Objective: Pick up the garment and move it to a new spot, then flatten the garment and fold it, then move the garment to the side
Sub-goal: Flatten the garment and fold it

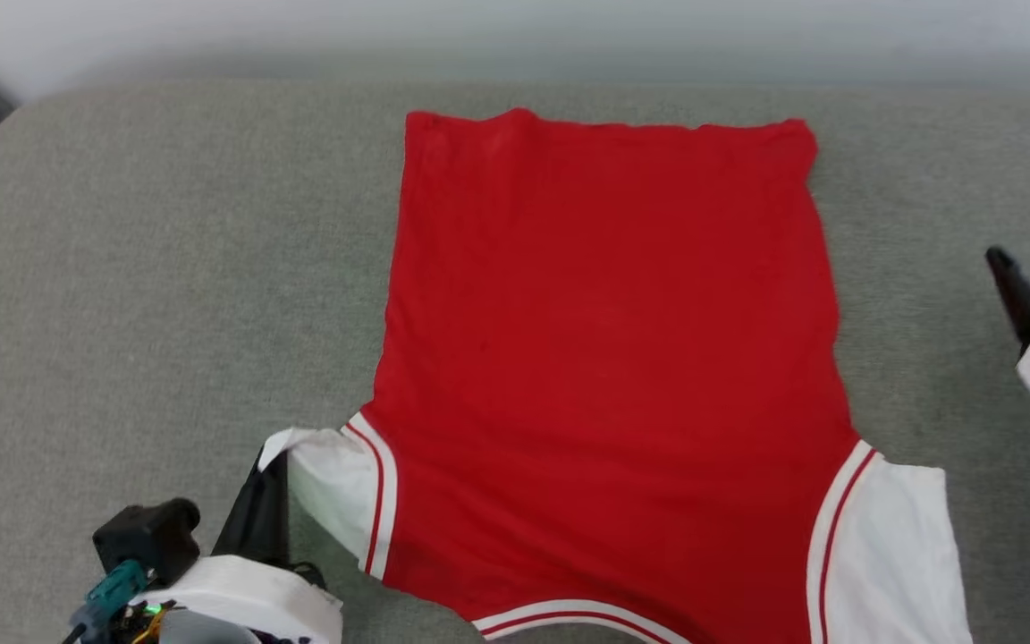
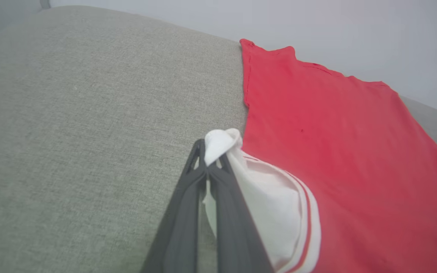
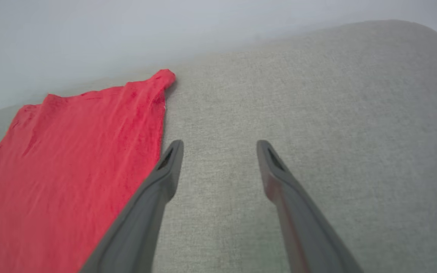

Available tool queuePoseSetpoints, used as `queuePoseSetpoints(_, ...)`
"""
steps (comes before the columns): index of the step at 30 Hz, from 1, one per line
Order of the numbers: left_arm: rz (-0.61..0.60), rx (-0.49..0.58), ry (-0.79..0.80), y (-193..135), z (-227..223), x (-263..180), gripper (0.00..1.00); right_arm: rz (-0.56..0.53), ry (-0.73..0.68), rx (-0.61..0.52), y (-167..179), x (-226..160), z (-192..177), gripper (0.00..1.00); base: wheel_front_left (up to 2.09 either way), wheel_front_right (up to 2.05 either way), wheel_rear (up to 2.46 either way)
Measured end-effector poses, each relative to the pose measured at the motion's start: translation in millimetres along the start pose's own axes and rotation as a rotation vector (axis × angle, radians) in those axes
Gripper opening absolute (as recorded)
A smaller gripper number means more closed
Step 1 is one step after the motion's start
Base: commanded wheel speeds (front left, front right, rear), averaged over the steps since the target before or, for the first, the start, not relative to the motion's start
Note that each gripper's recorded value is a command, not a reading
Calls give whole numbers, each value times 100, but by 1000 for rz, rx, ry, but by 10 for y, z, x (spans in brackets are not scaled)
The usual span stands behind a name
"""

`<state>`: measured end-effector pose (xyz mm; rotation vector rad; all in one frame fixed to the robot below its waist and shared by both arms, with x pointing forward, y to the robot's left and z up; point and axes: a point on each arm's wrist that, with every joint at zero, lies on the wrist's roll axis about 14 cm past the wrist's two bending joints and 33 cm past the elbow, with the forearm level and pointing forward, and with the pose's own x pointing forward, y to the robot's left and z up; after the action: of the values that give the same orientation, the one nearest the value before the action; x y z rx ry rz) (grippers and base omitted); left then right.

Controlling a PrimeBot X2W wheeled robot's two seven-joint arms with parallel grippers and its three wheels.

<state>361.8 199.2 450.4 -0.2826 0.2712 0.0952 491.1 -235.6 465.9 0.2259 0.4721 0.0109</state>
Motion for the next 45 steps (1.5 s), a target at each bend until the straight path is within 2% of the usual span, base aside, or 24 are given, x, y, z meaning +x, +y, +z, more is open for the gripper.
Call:
queuePoseSetpoints(5, -7, -18, -15, -78, -35, 149, 0, 37, 182, -9, 221, 652, 114, 100, 0, 0, 0)
queuePoseSetpoints(11, 9, -33, -18, -73, -129, 257, 0, 59, 366, -68, 503, 1218, 106, 100, 0, 0, 0)
queuePoseSetpoints(16, 44, -29, -6, 25, -209, 329, 0, 83, 468, -85, 741, 1560, -52, 100, 0, 0, 0)
queuePoseSetpoints(21, 42, -22, 2, 23, -291, 427, 0, 84, 526, -95, 805, 1780, -216, 100, 0, 0, 0)
queuePoseSetpoints(22, 47, -26, 16, 31, -366, 463, 0, 78, 580, -102, 804, 1850, -385, 100, 0, 0, 0)
queuePoseSetpoints(25, 55, -22, 26, 67, -427, 500, 0, 77, 627, -97, 812, 1921, -504, 100, 0, 0, 0)
queuePoseSetpoints(26, 55, -22, 26, 67, -427, 500, 0, 77, 627, -97, 812, 1921, -504, 49, 0, 0, 0)
queuePoseSetpoints(27, 58, -22, 30, 73, -446, 497, 0, 77, 641, -92, 813, 1928, -530, 19, 0, 0, 0)
queuePoseSetpoints(28, 60, -20, 28, 79, -447, 495, 0, 76, 647, -92, 815, 1932, -539, 0, 0, 0, 0)
queuePoseSetpoints(33, 50, -16, 4, 60, -380, 500, 0, 80, 656, -110, 865, 1888, -532, 0, 0, 0, 0)
queuePoseSetpoints(38, 50, -13, -16, 63, -311, 460, 0, 81, 575, -168, 890, 1800, -360, 0, 0, 0, 0)
queuePoseSetpoints(45, 72, 0, -14, 164, -224, 272, 0, 56, 423, -211, 742, 1437, 238, 0, 0, 0, 0)
